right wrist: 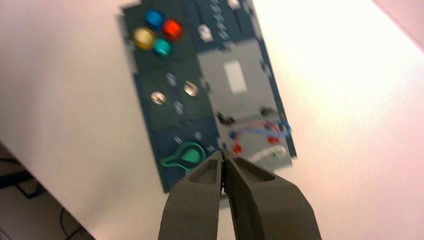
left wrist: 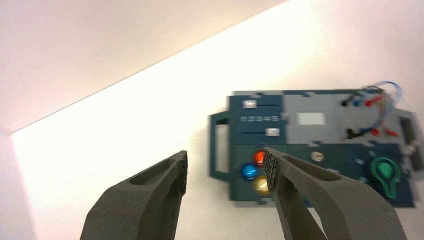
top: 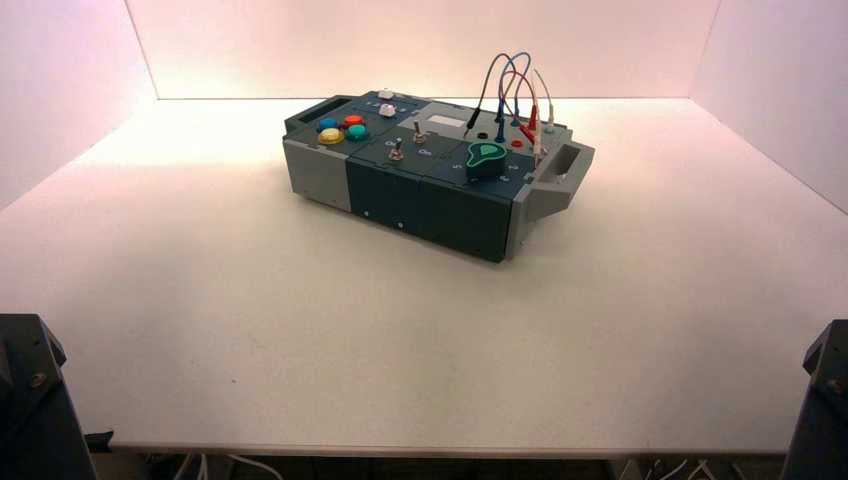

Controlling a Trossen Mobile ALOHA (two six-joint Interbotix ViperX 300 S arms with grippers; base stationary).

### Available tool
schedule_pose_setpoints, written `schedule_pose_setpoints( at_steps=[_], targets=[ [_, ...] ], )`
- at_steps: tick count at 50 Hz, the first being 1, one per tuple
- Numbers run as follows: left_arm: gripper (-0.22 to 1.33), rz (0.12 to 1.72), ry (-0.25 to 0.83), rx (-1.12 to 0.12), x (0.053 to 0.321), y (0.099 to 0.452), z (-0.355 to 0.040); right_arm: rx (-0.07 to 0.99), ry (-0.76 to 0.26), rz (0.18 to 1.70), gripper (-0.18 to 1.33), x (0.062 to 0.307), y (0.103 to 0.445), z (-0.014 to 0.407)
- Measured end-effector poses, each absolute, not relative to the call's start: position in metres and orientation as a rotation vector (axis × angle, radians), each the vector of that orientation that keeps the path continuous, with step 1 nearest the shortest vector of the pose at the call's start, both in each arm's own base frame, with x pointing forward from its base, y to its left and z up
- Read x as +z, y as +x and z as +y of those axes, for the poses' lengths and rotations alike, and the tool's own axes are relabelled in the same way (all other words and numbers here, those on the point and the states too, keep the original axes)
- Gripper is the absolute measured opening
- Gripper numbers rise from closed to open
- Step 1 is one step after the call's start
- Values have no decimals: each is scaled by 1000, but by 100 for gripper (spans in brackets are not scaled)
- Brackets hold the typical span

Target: Push the yellow button with the right gripper.

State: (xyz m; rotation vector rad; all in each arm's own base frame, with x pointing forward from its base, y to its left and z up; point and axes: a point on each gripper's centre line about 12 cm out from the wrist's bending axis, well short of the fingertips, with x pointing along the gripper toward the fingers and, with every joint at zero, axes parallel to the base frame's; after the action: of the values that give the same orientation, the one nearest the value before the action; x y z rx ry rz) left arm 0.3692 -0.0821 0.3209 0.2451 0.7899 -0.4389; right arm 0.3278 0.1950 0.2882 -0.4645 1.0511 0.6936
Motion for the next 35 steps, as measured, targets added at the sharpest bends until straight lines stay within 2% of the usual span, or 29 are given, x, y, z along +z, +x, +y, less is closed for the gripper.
schedule_pose_setpoints(
  at_steps=[6,8,11,16,18,20,35],
  targets=[
    [127,785,234,-409,323,368,-71,747,-495,1025,-14,298,322,218],
    [122,787,230,-405,323,366,-69,765,-506,1021,-14,299,320,226],
    [106,792,215,-390,323,363,-64,801,-531,1029,-14,297,315,241],
    [52,829,200,-379,315,353,-58,839,-559,1042,-14,293,308,256],
    [36,845,196,-377,311,348,-56,853,-568,1047,-14,290,304,261],
    [26,863,192,-378,307,343,-54,864,-580,1053,-14,287,302,266],
    [24,1028,186,-409,273,307,-50,921,-628,1084,-14,272,288,289]
  ],
)
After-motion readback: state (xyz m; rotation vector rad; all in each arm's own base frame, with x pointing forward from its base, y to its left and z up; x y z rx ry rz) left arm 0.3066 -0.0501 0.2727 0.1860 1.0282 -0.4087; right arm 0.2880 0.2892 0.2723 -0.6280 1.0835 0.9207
